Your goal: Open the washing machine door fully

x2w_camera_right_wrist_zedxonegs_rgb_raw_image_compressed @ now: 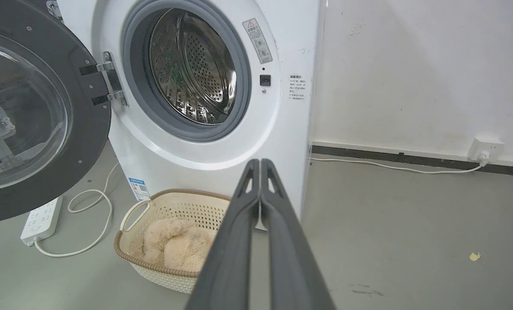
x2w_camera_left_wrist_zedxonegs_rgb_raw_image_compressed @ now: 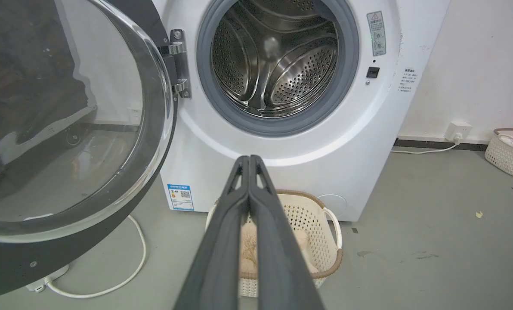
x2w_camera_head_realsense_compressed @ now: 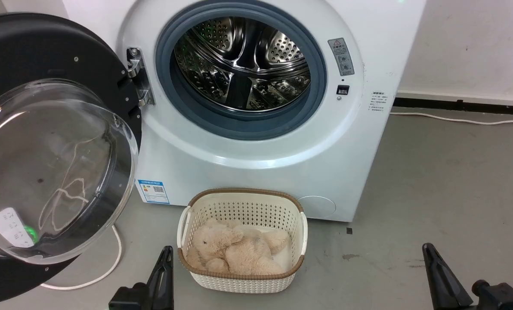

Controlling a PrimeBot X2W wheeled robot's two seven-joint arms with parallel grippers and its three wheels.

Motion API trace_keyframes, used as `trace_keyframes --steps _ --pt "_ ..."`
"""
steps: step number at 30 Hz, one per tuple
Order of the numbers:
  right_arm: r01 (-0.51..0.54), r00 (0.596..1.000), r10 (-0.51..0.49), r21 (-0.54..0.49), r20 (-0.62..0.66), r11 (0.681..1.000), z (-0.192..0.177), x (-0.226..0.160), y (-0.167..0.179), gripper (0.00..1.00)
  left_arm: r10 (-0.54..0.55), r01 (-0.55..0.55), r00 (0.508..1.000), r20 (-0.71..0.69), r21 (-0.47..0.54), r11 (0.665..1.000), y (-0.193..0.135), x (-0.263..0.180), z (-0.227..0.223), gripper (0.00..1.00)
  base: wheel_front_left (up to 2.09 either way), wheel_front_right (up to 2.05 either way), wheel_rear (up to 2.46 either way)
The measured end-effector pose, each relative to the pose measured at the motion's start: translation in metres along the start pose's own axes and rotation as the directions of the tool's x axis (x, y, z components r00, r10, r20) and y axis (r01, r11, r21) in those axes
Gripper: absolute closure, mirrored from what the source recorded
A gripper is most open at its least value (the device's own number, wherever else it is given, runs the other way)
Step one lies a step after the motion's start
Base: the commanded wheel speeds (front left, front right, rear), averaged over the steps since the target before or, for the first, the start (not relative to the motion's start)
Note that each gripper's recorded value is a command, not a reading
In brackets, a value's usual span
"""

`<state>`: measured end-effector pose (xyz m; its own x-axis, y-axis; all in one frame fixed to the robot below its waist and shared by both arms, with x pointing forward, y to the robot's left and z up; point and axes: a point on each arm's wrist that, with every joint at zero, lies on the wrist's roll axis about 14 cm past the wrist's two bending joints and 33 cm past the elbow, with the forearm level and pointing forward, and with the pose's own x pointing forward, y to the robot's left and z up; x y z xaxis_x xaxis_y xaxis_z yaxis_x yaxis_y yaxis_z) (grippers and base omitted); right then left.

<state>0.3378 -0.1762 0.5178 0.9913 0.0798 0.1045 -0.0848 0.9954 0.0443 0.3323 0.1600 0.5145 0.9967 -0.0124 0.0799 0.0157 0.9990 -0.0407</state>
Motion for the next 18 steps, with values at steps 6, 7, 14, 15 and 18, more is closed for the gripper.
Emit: trace_keyframes --steps 6,7,14,15,18 --pt "-0.003 1.0 0.003 0.0 -0.007 1.0 0.0002 0.0022 0.0008 1.0 -0.004 0.004 1.0 -0.002 0.009 1.0 0.0003 0.0017 0.0004 1.0 0.0 0.0 0.0" --pt "-0.003 1.0 0.003 0.0 -0.01 1.0 -0.0003 0.0022 0.0008 1.0 -0.002 0.003 1.0 -0.006 0.008 1.0 0.0005 0.0019 0.0 1.0 0.0 0.0 0.0" --pt "-0.006 1.0 0.006 -0.007 -0.023 1.0 -0.0024 0.0023 0.0016 1.0 0.001 -0.001 1.0 -0.012 0.012 1.0 0.0028 0.0039 -0.0002 1.0 0.0 0.0 0.0" --pt "-0.006 1.0 0.006 -0.007 -0.029 1.0 -0.0033 0.0024 0.0016 1.0 0.0 0.001 1.0 -0.014 0.011 1.0 0.0028 0.0041 -0.0004 1.0 0.0 0.0 0.0" --pt "-0.007 1.0 0.007 -0.008 -0.031 1.0 -0.0033 0.003 0.002 1.0 0.0 0.0 1.0 -0.017 0.014 1.0 0.0026 0.0056 0.0 1.0 0.0 0.0 0.0"
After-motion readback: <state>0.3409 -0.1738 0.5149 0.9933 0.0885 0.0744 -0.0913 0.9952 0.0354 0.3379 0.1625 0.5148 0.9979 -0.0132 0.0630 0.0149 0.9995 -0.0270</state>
